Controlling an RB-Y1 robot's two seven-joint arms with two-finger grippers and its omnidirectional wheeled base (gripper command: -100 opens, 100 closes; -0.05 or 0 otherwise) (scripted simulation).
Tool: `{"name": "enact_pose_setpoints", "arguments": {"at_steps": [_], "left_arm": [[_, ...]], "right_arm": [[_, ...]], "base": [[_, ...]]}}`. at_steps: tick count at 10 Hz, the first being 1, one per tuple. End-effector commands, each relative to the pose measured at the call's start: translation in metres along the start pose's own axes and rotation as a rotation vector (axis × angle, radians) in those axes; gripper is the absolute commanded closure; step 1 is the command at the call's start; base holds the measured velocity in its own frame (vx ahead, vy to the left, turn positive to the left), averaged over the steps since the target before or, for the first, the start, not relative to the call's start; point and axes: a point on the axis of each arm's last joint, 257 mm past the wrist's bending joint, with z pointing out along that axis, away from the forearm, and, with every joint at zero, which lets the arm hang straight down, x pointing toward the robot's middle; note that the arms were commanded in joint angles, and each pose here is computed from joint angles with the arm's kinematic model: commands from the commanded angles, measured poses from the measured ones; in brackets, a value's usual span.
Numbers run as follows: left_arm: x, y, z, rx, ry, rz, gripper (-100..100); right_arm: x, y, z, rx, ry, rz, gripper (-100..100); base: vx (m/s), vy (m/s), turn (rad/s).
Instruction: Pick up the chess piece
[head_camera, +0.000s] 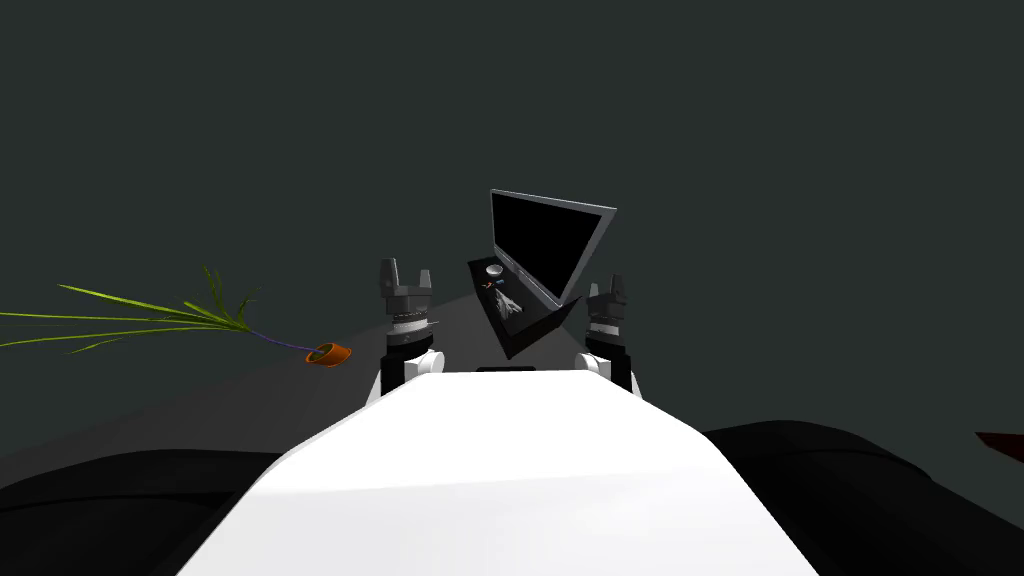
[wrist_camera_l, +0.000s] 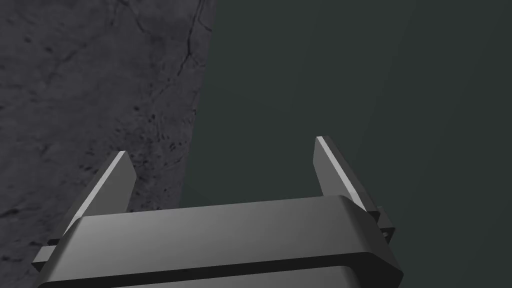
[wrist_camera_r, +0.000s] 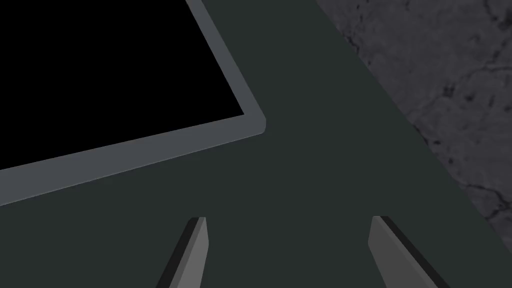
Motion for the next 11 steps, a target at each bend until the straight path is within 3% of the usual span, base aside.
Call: {"name": "enact_pose_setpoints", "arguments": {"at_steps": [1, 5, 9, 10, 11], "left_arm": [[0.000, 0.000, 0.000, 0.000, 0.000, 0.000, 0], [0.000, 0.000, 0.000, 0.000, 0.000, 0.000, 0], [0.000, 0.000, 0.000, 0.000, 0.000, 0.000, 0], [0.000, 0.000, 0.000, 0.000, 0.000, 0.000, 0], [0.000, 0.000, 0.000, 0.000, 0.000, 0.000, 0]], "right_arm": [[0.006, -0.006, -0.001, 0.015, 0.034, -0.012, -100], [0.032, -0.041, -0.015, 0.103, 0.140, -0.038, -100], [0.065, -0.099, -0.051, 0.253, 0.260, -0.063, -100], [0.065, -0.099, -0.051, 0.253, 0.261, -0.061, -100], [0.074, -0.115, -0.065, 0.298, 0.295, -0.069, -100]], "base": [[0.000, -0.030, 0.090], [-0.017, -0.111, 0.176], [-0.033, -0.173, 0.332], [-0.034, -0.112, 0.121], [-0.049, -0.088, 0.228]]}}
